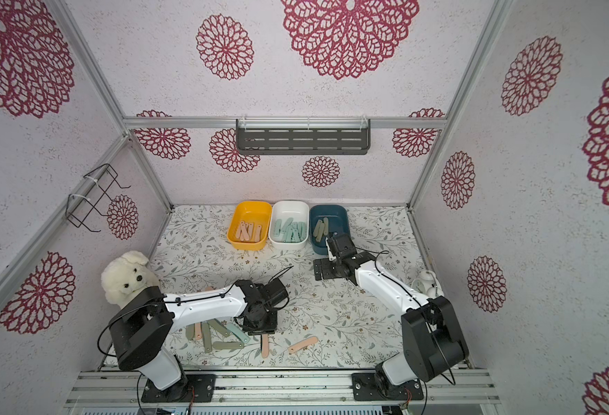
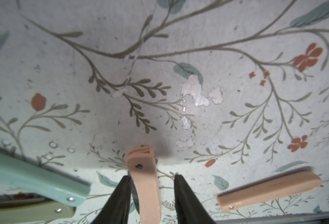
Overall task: Place the fruit knives into the storage box by color
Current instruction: Pick up the fruit knife from the center of the board.
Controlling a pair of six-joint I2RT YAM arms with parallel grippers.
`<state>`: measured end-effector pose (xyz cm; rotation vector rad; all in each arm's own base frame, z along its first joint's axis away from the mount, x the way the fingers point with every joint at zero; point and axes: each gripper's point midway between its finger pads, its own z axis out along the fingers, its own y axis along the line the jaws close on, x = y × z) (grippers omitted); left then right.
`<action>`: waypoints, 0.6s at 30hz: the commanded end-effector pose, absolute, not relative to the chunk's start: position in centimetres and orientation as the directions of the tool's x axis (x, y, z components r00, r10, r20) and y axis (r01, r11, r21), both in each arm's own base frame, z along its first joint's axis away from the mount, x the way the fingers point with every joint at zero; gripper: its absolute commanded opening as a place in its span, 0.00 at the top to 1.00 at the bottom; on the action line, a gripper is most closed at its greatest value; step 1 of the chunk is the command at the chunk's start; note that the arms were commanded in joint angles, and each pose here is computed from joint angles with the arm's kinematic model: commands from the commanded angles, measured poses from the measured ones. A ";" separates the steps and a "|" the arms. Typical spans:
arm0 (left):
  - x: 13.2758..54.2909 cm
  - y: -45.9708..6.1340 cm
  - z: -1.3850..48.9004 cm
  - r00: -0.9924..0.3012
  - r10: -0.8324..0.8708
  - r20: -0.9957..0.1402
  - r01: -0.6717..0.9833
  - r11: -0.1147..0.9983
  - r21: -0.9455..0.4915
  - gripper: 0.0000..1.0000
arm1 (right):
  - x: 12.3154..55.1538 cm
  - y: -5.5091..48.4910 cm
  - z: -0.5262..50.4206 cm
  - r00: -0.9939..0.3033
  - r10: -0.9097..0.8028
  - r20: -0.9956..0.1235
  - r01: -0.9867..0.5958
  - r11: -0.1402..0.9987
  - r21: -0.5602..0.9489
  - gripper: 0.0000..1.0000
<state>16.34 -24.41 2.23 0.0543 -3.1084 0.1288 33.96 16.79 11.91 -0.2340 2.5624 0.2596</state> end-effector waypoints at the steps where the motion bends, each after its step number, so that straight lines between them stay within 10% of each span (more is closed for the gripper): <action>1: 16.2 -22.9 2.0 -0.999 -0.028 0.036 -0.029 0.999 -0.023 0.57 | 34.8 17.0 13.1 -0.818 -0.116 -0.563 -0.228 0.964 0.133 0.01; 18: 16.9 -23.9 0.4 -0.998 0.010 0.061 0.010 1.000 -0.008 0.72 | 34.6 16.6 12.9 -0.823 -0.118 -0.556 -0.223 0.967 0.124 0.01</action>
